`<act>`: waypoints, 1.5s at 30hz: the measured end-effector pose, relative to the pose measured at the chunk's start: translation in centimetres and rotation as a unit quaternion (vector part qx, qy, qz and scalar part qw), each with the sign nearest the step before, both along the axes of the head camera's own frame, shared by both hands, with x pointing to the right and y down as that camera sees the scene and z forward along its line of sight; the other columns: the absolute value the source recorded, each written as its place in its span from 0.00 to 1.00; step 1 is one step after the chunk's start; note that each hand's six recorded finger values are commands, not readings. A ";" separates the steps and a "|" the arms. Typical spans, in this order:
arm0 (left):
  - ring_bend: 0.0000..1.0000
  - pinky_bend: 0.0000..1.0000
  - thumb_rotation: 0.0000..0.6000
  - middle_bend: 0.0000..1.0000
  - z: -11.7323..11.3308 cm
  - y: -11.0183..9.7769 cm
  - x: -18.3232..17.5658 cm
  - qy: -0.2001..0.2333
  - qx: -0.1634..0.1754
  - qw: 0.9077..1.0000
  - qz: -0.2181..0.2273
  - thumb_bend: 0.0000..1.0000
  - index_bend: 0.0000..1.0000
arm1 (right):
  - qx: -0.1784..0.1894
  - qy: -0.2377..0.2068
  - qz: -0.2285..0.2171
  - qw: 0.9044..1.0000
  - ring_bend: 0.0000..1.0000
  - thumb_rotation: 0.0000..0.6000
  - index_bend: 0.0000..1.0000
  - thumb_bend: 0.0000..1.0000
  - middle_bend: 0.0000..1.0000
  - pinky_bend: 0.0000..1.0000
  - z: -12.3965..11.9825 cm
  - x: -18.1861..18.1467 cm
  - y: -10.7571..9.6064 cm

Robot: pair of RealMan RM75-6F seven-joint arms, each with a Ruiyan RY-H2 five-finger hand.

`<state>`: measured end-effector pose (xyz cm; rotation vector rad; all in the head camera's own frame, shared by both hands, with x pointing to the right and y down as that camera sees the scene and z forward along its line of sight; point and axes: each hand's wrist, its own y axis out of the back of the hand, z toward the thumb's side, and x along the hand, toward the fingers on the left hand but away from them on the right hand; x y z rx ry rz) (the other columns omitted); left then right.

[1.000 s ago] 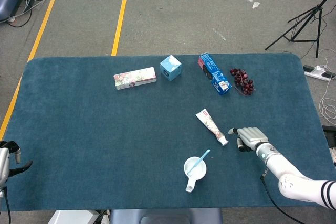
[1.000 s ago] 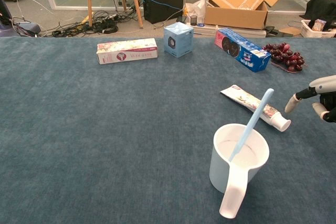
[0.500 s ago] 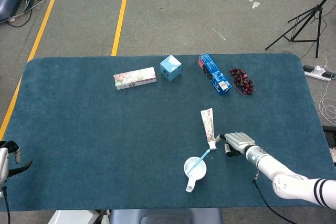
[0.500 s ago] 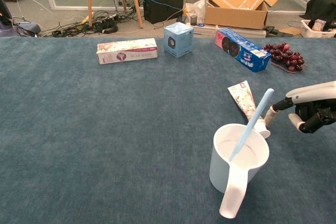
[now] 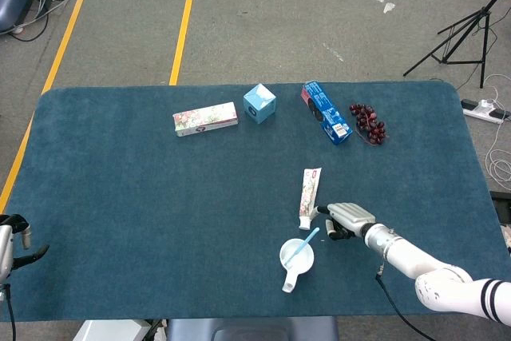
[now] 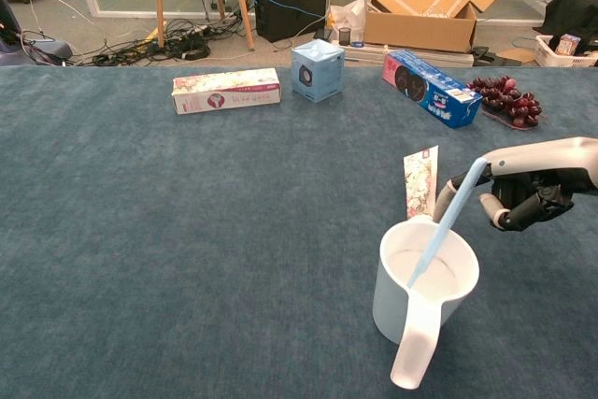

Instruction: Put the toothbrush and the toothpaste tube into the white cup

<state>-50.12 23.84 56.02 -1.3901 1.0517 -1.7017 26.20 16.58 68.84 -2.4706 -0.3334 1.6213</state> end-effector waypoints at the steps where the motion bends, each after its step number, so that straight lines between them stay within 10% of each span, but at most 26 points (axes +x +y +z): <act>1: 0.38 0.37 1.00 0.51 0.0 0.0 0.0 0.000 0.000 1.000 0.000 0.00 0.79 | 0.002 -0.002 0.001 1.000 0.97 1.00 0.31 0.80 1.00 1.00 -0.2 0.1 -0.1; 9: 0.38 0.37 1.00 0.51 0.3 0.1 0.1 -0.002 -0.005 1.000 0.003 0.00 0.79 | 0.065 0.006 -0.028 0.997 0.70 1.00 0.39 0.73 0.82 0.84 -2.4 1.8 -2.4; 20: 0.38 0.37 1.00 0.51 0.4 0.1 0.1 -0.003 -0.006 1.000 0.002 0.00 0.79 | 0.194 0.080 -0.167 0.963 0.05 1.00 0.39 0.30 0.17 0.20 -2.0 2.8 -4.1; 36: 0.38 0.37 1.00 0.51 0.2 0.1 -0.2 -0.003 -0.005 1.000 -0.005 0.00 0.79 | 0.298 0.041 -0.295 0.907 0.00 1.00 0.39 0.21 0.00 0.11 0.5 -1.6 -4.1; 45: 0.38 0.37 1.00 0.51 0.9 0.2 -0.8 -0.019 -0.014 1.000 -0.011 0.00 0.79 | 0.318 -0.012 -0.315 0.894 0.00 1.00 0.39 0.21 0.00 0.11 0.4 -1.8 -4.4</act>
